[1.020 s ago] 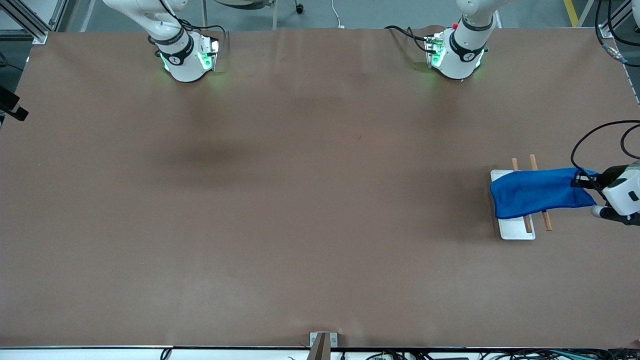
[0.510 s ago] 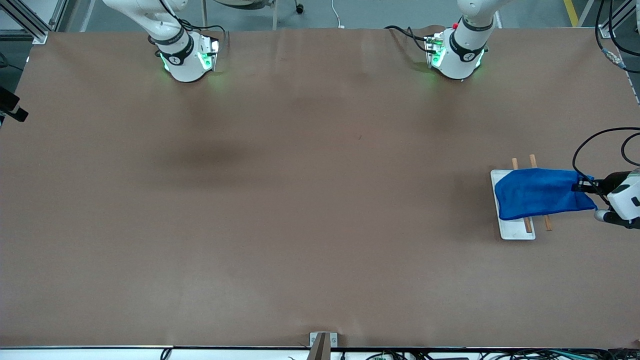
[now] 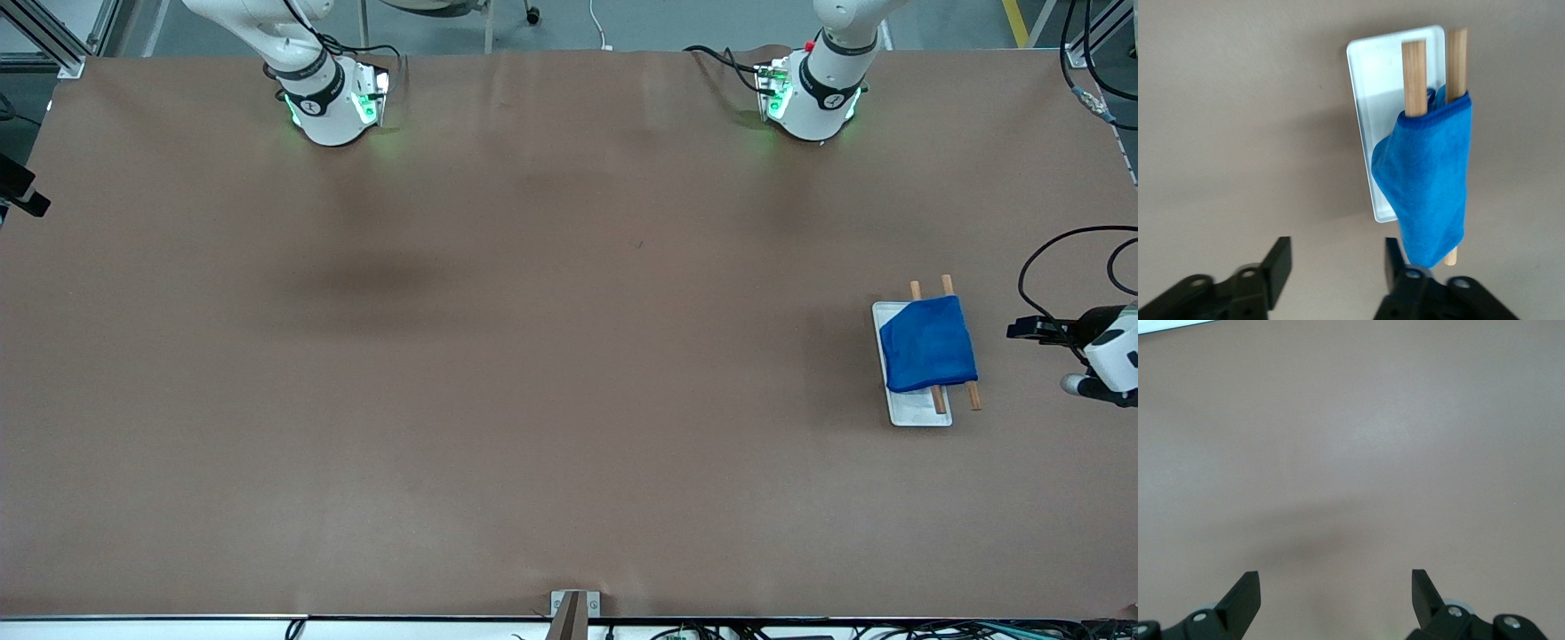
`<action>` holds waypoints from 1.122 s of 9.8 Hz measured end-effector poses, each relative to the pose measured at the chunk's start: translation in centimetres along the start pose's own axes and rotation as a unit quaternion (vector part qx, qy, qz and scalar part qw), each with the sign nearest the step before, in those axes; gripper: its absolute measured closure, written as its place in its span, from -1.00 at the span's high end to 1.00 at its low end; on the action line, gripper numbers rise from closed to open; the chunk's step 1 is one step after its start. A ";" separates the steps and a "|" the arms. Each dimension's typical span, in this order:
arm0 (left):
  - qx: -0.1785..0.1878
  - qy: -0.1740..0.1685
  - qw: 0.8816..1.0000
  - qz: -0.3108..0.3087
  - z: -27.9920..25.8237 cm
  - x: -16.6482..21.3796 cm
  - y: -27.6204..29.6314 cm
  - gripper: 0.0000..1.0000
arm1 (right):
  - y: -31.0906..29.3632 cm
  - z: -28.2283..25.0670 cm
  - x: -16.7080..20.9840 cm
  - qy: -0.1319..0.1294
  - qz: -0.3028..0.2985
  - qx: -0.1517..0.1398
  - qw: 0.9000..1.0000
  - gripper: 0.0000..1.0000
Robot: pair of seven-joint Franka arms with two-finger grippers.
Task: Right arm passes towel to left arm to hang
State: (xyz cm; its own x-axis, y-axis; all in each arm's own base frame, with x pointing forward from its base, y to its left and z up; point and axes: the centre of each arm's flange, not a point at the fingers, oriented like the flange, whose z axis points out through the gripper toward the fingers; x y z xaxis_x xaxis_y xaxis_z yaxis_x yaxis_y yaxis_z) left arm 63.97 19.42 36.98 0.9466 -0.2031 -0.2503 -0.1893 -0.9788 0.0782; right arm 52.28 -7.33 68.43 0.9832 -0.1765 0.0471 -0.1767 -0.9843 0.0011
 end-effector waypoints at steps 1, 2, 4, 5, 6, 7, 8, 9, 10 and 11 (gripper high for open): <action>0.004 0.012 1.000 -0.007 -2.0 0.0 0.5 0.70 | 0.1 0.1 0.1 -0.001 0.001 0.000 1.000 1.00; 0.001 0.028 0.999 -0.026 -4.6 -0.2 1.8 0.96 | 0.3 0.1 0.1 -0.001 0.002 0.000 1.000 1.00; -0.009 0.051 0.995 -0.081 -10.7 -1.4 7.4 1.00 | 0.5 0.2 0.1 -0.001 0.004 0.000 1.000 1.00; -0.014 0.064 0.992 -0.110 -13.7 -2.4 10.6 1.00 | 0.5 0.2 0.1 -0.001 0.004 0.000 1.000 1.00; -0.013 0.077 0.988 -0.133 -16.5 -3.6 13.6 1.00 | 0.5 0.2 0.1 -0.001 0.004 0.000 1.000 1.00; -0.006 0.090 0.986 -0.142 -18.7 -4.7 16.2 1.00 | 0.5 0.1 0.1 -0.001 0.004 0.000 1.000 1.00; 0.003 0.104 0.985 -0.139 -20.6 -5.8 18.3 1.00 | 0.5 0.1 0.1 -0.001 0.004 0.000 1.000 1.00; 0.011 0.115 0.984 -0.135 -22.1 -6.8 20.0 1.00 | 0.5 0.1 0.1 -0.001 0.003 0.000 1.000 1.00; 0.020 0.121 0.984 -0.128 -23.4 -7.8 21.6 1.00 | 0.6 0.1 0.1 -0.001 0.002 0.000 1.000 1.00; 0.026 0.125 0.984 -0.121 -24.2 -8.7 23.0 1.00 | 0.6 0.1 0.1 -0.002 0.002 0.000 1.000 1.00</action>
State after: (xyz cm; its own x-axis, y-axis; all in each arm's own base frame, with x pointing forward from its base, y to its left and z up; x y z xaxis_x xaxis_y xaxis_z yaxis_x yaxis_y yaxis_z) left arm 57.73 -0.68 64.32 0.9990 0.0429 -0.0104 0.0428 -0.9991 -0.0064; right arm 52.32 -7.91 68.29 0.9825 -0.1811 0.0439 -0.1813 -0.9834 0.0013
